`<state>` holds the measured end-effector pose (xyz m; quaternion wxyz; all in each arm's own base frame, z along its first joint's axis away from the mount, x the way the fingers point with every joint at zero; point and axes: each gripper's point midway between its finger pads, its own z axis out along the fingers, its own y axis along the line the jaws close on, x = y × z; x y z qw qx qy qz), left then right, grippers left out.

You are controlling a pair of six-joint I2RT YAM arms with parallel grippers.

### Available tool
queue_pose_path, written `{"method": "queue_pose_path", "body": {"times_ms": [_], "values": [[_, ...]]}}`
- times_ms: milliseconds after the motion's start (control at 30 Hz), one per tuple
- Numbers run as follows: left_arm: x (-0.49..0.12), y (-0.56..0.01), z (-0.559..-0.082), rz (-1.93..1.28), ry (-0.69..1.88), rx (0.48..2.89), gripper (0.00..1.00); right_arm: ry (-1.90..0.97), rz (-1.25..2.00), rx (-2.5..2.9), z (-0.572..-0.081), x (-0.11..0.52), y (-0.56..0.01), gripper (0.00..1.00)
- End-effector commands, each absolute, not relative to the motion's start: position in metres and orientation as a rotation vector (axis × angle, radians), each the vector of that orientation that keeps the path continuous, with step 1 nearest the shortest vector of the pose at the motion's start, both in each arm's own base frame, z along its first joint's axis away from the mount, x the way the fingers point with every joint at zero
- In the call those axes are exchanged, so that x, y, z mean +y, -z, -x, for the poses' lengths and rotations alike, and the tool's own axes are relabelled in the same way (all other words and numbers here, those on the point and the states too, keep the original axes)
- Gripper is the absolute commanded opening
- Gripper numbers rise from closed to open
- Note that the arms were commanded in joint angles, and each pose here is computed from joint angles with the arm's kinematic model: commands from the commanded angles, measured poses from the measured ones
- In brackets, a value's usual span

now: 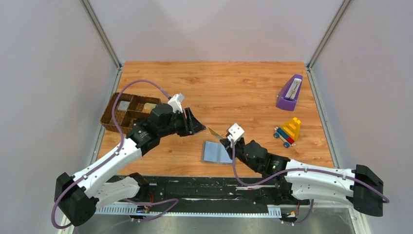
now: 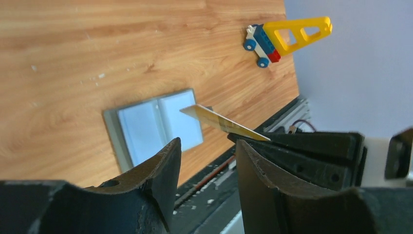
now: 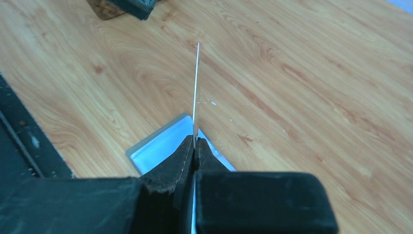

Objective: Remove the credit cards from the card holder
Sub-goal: Remove the credit card from the card holder.

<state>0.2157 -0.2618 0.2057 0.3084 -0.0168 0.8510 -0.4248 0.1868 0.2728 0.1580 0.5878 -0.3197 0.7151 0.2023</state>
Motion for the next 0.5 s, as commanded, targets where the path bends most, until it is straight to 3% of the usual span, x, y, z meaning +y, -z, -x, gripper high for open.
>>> {"method": "queue_pose_path", "body": {"times_ms": [0,267,467], "values": [[-0.259,-0.235,-0.212,-0.395,1.024,2.085,0.54,-0.677,0.784,1.728,-0.166,0.281,-0.168,0.00],[-0.280,-0.254,-0.157,-1.120,1.204,1.862,0.51,-1.058,0.894,1.898,-0.128,0.284,-0.201,0.00],[-0.277,-0.256,-0.160,-1.150,1.157,1.857,0.52,-1.186,0.686,2.053,-0.139,0.278,-0.215,0.00]]}}
